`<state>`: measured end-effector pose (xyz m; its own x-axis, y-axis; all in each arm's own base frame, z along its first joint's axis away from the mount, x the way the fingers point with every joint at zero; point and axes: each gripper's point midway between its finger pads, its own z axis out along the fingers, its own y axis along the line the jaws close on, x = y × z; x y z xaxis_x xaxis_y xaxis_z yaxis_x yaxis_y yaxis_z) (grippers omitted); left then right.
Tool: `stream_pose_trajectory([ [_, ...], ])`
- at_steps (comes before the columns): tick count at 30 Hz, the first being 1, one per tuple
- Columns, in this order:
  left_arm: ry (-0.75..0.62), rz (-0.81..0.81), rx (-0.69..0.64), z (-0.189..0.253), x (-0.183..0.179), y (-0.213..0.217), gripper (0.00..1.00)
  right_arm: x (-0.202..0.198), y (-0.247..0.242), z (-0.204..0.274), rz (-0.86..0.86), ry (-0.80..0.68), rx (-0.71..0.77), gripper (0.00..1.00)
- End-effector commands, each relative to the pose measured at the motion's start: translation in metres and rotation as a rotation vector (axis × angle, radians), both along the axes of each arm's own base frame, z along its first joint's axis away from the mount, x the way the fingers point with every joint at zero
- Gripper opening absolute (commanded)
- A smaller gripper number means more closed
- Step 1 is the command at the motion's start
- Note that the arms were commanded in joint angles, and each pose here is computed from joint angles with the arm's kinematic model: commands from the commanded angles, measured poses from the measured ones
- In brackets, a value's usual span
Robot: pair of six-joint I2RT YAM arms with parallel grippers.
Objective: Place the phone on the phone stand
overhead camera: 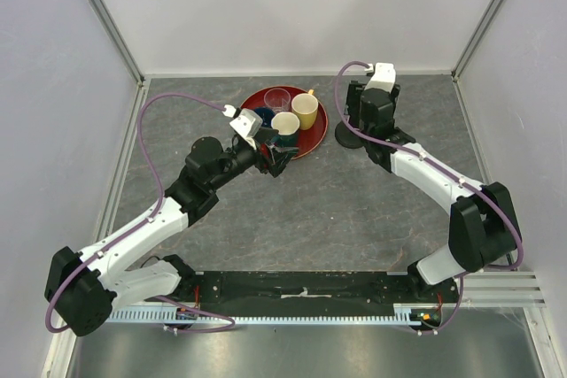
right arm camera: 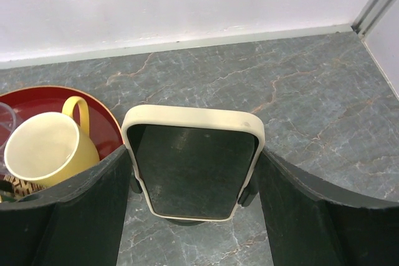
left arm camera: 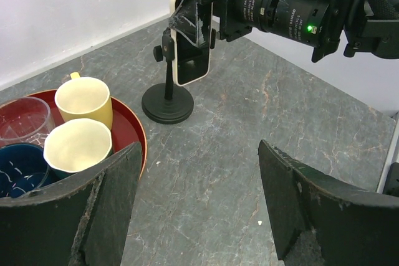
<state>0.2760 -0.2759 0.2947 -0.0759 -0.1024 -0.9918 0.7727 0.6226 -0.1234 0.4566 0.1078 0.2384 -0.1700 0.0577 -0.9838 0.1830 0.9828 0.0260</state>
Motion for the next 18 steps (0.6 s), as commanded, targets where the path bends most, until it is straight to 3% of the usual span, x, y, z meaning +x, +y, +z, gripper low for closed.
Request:
stream_pose_trajectory([
  [1, -0.037, -0.016, -0.043, 0.022, -0.002, -0.005, 0.81, 0.006, 0.01, 0.056, 0.095, -0.146, 0.041, 0.2],
  [9, -0.045, -0.019, -0.048, 0.025, -0.005, -0.004, 0.81, 0.015, 0.011, 0.049, 0.175, -0.096, 0.027, 0.25],
  [18, -0.045, -0.016, -0.046, 0.025, -0.004, -0.004, 0.81, 0.01, 0.01, 0.047, 0.172, -0.074, 0.038, 0.52],
])
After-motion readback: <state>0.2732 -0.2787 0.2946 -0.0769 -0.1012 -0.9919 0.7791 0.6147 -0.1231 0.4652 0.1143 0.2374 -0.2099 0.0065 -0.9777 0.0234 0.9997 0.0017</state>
